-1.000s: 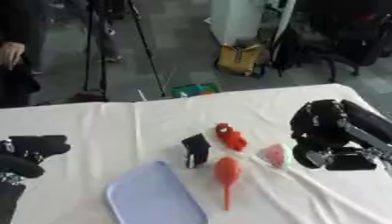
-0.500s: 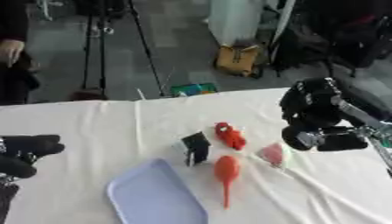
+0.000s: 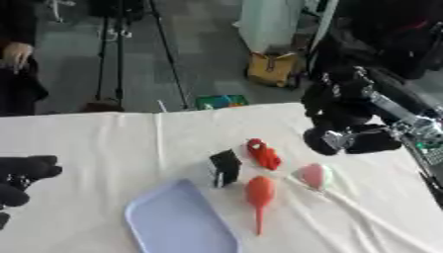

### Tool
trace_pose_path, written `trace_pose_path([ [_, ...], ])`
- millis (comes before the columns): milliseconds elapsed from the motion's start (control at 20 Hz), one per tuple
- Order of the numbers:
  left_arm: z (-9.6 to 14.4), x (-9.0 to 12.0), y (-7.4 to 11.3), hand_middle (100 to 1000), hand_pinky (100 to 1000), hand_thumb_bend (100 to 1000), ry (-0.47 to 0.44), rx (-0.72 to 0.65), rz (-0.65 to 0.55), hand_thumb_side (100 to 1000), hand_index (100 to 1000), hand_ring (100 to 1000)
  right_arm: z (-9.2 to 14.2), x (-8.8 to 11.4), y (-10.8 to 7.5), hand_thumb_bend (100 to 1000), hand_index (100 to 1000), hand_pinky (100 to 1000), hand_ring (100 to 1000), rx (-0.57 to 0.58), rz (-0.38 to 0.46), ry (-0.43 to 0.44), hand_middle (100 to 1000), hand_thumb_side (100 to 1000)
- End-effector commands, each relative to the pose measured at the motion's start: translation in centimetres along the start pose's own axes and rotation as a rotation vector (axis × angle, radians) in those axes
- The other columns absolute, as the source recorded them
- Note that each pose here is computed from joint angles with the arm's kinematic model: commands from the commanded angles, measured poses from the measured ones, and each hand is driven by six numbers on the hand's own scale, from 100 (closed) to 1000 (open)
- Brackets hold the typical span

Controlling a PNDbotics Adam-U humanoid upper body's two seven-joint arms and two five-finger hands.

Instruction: Pick up objects on the table and place them in the box.

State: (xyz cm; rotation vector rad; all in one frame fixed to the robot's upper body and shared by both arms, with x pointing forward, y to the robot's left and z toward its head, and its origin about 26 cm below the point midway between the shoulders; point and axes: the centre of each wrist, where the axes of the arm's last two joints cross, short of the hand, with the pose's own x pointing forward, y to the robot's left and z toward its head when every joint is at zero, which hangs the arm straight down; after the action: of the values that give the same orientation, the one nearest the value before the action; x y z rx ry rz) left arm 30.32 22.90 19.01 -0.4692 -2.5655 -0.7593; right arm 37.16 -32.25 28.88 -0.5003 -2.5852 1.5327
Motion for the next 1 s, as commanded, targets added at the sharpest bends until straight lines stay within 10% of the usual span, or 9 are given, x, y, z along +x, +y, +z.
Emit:
trace_pose_path([
  [50, -0.4, 0.5, 0.3, 740, 847, 100, -0.017, -0.021, -0.012, 989, 679, 852, -0.4, -0.1, -1.5, 100, 532, 404, 619, 0.161, 0.087, -0.148, 543, 100],
  [1000, -1.0, 0.5, 0.3, 737, 846, 100, -0.067, -0.018, -0.006, 976, 677, 845, -2.6, -1.4, -0.5, 100, 533, 403, 621, 0.212, 0.041, -0.175, 541, 100],
])
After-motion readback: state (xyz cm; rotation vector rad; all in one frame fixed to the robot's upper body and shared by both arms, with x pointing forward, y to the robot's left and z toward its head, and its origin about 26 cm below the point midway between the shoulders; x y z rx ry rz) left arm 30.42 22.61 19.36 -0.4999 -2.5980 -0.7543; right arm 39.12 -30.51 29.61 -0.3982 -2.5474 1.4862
